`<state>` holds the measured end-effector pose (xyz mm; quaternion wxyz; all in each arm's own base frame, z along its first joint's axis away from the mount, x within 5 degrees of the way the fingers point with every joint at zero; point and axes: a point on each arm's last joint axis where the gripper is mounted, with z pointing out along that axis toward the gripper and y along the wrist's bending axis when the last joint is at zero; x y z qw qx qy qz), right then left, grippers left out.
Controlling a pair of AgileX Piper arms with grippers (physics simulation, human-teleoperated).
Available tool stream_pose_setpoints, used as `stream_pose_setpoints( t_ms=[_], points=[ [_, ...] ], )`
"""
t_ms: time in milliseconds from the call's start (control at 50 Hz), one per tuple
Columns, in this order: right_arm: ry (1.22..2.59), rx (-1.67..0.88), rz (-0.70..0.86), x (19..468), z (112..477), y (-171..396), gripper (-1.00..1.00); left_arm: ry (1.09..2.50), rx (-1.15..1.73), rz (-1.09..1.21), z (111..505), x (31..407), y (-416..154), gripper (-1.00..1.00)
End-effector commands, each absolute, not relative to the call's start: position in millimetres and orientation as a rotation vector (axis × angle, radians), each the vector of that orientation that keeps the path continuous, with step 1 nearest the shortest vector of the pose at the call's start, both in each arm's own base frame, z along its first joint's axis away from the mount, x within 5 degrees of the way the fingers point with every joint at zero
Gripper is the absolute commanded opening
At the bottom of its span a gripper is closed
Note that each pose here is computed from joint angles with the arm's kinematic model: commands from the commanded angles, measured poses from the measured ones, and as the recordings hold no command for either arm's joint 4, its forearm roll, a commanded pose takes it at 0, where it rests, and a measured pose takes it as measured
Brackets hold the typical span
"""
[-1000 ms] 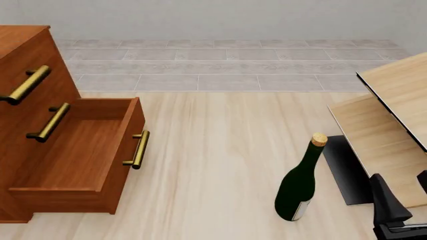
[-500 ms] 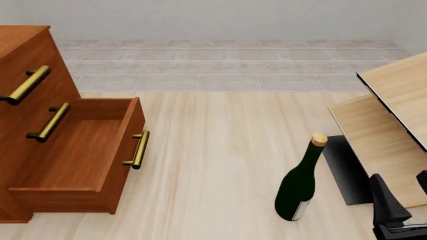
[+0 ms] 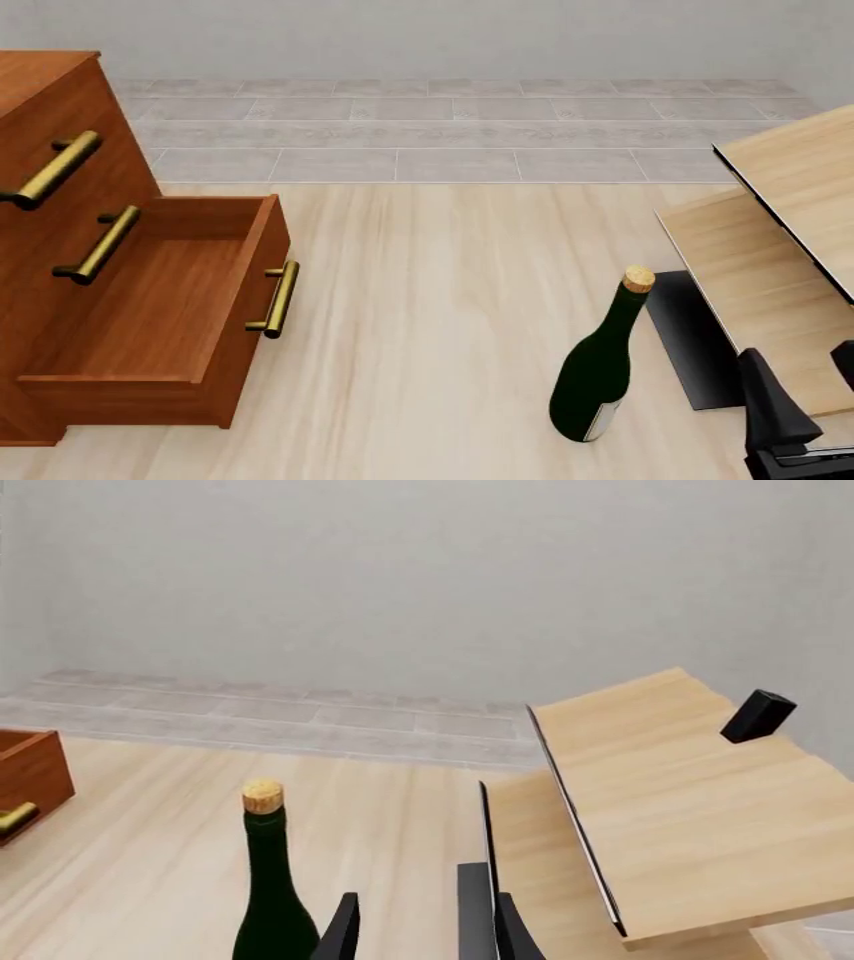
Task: Put the bowl on top of the cabinet.
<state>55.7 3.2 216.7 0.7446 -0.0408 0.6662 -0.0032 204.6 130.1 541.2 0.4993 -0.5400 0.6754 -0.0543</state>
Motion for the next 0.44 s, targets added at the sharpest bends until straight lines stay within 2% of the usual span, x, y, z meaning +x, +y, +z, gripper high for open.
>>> stream_pose_setpoints(
  t_ms=[20,120,440],
  points=[
    [1.459,-0.092,-0.005,55.6,217.2,3.3,1.00,1.579,-1.101,-0.156,580.6,179.7,96.5,1.00],
    [1.458,-0.092,-0.007,55.7,216.6,3.3,1.00,1.565,-1.018,-0.120,576.8,167.6,89.5,1.00],
    [1.457,-0.098,-0.007,55.7,216.5,3.5,1.00,1.569,-0.722,-0.019,528.1,154.1,68.6,1.00]
  ],
)
